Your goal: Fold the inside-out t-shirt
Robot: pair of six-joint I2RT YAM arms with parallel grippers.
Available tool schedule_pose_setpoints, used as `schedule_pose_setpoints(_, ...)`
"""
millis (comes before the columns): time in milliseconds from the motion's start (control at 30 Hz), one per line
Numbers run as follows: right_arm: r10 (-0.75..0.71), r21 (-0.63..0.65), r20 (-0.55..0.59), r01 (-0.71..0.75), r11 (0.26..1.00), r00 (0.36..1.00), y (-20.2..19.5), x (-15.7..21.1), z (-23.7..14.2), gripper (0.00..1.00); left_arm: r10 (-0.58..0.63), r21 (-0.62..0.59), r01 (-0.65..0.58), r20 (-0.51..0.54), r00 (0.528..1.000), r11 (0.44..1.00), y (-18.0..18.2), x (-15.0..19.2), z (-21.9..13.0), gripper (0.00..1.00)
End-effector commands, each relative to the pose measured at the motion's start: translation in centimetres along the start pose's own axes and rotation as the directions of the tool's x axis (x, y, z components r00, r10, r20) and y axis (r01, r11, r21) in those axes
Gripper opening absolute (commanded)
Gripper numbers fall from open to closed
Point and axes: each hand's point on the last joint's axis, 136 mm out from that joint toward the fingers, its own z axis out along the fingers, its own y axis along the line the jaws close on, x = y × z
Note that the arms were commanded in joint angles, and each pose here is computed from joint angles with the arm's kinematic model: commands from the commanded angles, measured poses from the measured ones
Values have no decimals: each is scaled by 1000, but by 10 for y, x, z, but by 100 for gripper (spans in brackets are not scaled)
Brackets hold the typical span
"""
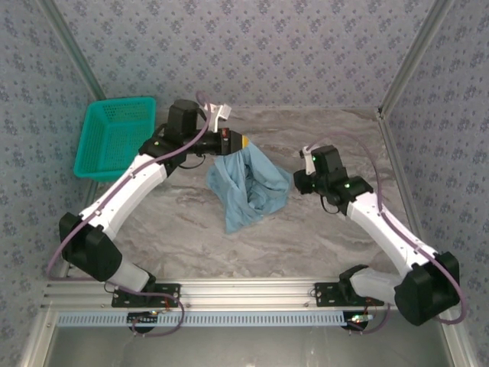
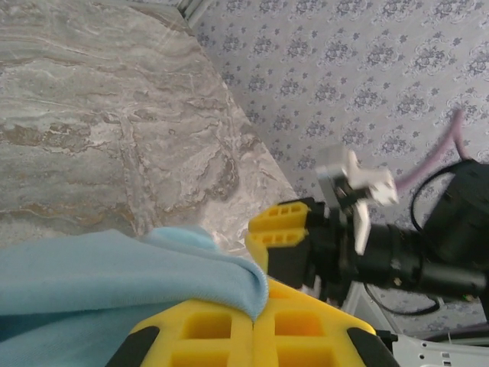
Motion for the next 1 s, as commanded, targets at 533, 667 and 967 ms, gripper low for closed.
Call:
schedule_pose_setpoints(533, -250, -130, 280, 294, 947, 927, 96, -47, 54, 59, 14, 29, -15, 24, 1000, 999, -1, -5, -3, 0)
schedule_pose_setpoints(667, -170, -275, 222, 229, 934, 960, 99, -41, 30, 6, 37, -257, -9, 103, 994, 966, 58, -13, -16, 0)
schedule_pose_setpoints(967, 183, -558, 111, -91, 825, 977, 96, -37, -27, 0, 153, -685, 4, 168, 974, 728, 149, -16, -64, 47)
